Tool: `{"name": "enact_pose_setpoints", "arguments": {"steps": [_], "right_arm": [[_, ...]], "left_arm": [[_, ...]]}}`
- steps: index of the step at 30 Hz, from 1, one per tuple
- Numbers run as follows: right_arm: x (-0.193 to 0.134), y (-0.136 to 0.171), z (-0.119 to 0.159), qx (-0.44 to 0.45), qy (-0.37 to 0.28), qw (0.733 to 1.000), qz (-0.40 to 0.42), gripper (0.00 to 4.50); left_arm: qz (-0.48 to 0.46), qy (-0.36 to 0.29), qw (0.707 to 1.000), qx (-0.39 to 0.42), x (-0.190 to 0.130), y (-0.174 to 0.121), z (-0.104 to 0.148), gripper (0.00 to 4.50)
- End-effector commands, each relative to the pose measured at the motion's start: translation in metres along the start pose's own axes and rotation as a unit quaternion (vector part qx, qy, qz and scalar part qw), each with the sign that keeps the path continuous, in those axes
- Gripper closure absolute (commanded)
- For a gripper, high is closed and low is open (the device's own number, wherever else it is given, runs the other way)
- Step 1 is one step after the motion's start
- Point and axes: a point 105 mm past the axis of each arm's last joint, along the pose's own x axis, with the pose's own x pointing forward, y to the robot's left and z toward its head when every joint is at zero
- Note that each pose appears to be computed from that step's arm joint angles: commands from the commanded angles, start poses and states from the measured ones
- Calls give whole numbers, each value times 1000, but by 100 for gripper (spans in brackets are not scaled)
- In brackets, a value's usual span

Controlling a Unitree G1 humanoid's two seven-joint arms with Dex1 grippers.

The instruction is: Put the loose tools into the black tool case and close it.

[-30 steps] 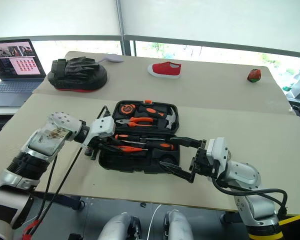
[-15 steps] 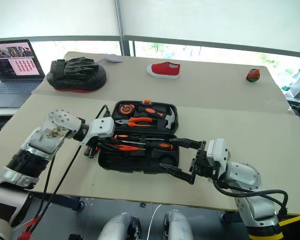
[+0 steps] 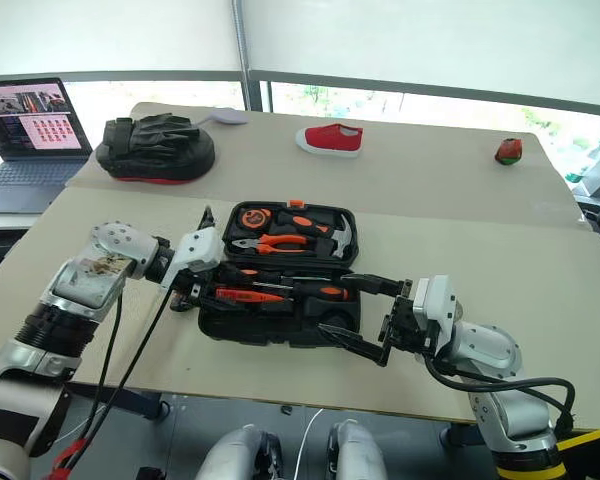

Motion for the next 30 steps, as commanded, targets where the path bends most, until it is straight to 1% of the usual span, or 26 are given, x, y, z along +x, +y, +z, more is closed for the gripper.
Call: {"name": "enact_pose_setpoints", "arguments": {"steps": [1,3,5,6,8,9,10,12,18,22,27,29,30], "right_arm": [[3,4,3,1,-9,1000,11,0],[3,3,2,1,-8,1000,12,0],[4,2,3,1,-9,1000,13,0],[5,2,3,1,-9,1000,13,0],[6,1,3,0,-9,1000,14,0],[6,0,3,0,-9,1000,15,0],[6,0,3,-1,-9,1000,15,0],[7,-1,4,-3,-10,1000,15,0],[5,-2,6,-6,-8,1000,10,0],[4,-1,4,-3,-6,1000,10,0],[4,-2,4,-3,-5,1000,10,0],[3,-3,3,-3,-4,1000,8,0],[2,-3,3,-3,-3,1000,6,0]], "left_arm": [[19,-50,998,23,-11,1,13,152],[22,-56,998,27,-12,-1,9,152],[40,-72,996,19,-9,2,5,205],[45,-76,996,8,-7,2,1,219],[53,-85,995,0,-2,3,-5,293],[59,-86,995,-6,0,4,-9,340],[67,-89,994,-10,3,5,-13,366],[80,-85,993,-17,7,8,-21,446],[75,-77,994,-18,17,4,-33,446],[78,-60,995,-29,24,4,-41,446],[69,-54,996,-26,31,-2,-45,446],[81,-47,995,-24,32,-3,-50,446],[95,-54,994,-25,30,-1,-49,446]]}}
